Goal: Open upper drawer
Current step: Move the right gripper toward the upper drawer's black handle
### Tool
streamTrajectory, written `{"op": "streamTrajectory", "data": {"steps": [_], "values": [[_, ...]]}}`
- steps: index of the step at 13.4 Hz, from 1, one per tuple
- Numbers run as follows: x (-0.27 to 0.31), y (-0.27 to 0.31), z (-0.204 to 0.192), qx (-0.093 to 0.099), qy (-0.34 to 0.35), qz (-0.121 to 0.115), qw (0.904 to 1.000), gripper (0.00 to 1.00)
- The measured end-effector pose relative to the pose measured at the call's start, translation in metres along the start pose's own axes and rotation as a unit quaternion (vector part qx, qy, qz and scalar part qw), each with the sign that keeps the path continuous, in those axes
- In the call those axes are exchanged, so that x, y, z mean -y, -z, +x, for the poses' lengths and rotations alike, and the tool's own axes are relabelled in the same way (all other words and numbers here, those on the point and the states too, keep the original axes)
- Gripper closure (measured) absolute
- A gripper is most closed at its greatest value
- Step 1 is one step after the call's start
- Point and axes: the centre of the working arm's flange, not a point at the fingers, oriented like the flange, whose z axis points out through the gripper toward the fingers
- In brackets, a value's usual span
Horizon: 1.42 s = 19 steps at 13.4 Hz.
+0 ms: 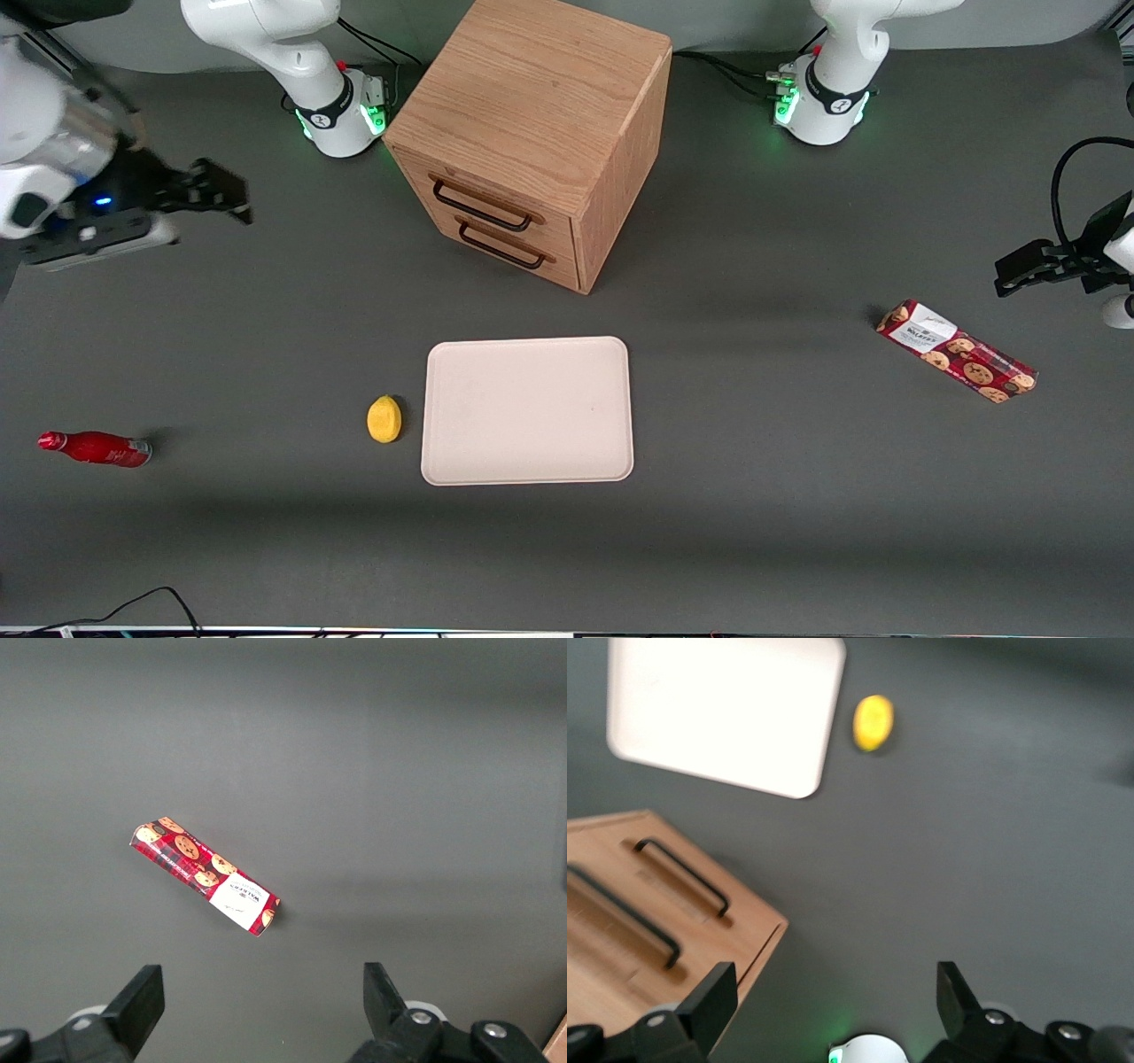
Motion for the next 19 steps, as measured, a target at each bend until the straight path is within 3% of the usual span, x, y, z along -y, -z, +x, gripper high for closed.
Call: {"op": "streamTrajectory", "data": {"steps": [5, 8, 13, 17, 19], "values": [[0.119, -0.014, -0.009, 0.014, 0.109, -0.01, 0.9939, 0.0], [0.149, -0.019, -0.015, 0.019, 0.137, -0.009, 0.9903, 0.0], [0.156, -0.028, -0.012, 0.034, 0.142, 0.04, 0.9884, 0.0], [0.153, -0.066, 0.005, 0.074, 0.173, 0.114, 0.9755, 0.0], [0.146, -0.089, 0.019, 0.091, 0.176, 0.125, 0.9721, 0.0]]}}
